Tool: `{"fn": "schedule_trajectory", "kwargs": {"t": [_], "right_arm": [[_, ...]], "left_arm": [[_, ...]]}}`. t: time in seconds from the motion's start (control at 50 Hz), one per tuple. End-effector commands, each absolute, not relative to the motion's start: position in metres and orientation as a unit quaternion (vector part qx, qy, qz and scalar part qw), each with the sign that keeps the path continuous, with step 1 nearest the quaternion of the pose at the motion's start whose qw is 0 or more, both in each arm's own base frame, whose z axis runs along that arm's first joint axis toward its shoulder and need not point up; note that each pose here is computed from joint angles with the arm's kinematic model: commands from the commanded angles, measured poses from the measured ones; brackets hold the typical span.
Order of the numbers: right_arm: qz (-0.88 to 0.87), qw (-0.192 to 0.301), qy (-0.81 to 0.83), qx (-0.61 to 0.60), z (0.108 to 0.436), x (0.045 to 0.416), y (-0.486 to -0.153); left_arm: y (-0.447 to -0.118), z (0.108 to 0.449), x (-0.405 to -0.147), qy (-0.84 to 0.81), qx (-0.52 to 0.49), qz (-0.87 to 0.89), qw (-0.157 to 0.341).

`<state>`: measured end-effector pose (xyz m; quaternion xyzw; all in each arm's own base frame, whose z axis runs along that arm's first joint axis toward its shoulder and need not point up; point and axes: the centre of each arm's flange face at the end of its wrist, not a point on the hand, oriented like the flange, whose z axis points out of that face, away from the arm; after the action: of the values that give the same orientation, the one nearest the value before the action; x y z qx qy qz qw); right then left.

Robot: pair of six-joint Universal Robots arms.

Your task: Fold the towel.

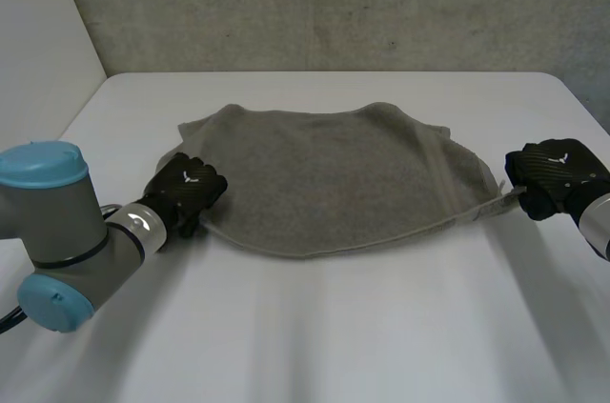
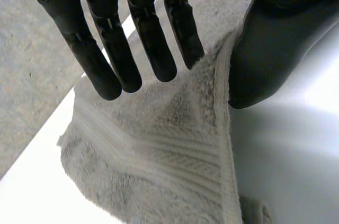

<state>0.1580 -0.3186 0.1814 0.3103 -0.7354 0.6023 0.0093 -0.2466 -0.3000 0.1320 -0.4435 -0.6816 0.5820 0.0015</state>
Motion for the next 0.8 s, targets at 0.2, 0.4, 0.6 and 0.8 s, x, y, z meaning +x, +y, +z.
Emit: {"fn": "schedule_trajectory", "kwargs": {"t": [0.2,0.4,0.6,0.8], "right_arm": [[0.606,0.021,-0.742,0.286,0.184,0.145,-0.327],[0.618,0.057,-0.740,0.260,0.187,0.131,-0.336],[0.624,0.072,-0.736,0.251,0.190,0.128,-0.337],[0.628,0.071,-0.733,0.253,0.196,0.130,-0.334]], "left_arm": [[-0.308,0.122,-0.226,-0.697,-0.420,0.581,-0.023],[-0.317,0.125,-0.218,-0.697,-0.400,0.593,-0.054],[-0.317,0.125,-0.214,-0.703,-0.394,0.588,-0.065],[-0.323,0.147,-0.202,-0.698,-0.370,0.606,-0.091]]}}
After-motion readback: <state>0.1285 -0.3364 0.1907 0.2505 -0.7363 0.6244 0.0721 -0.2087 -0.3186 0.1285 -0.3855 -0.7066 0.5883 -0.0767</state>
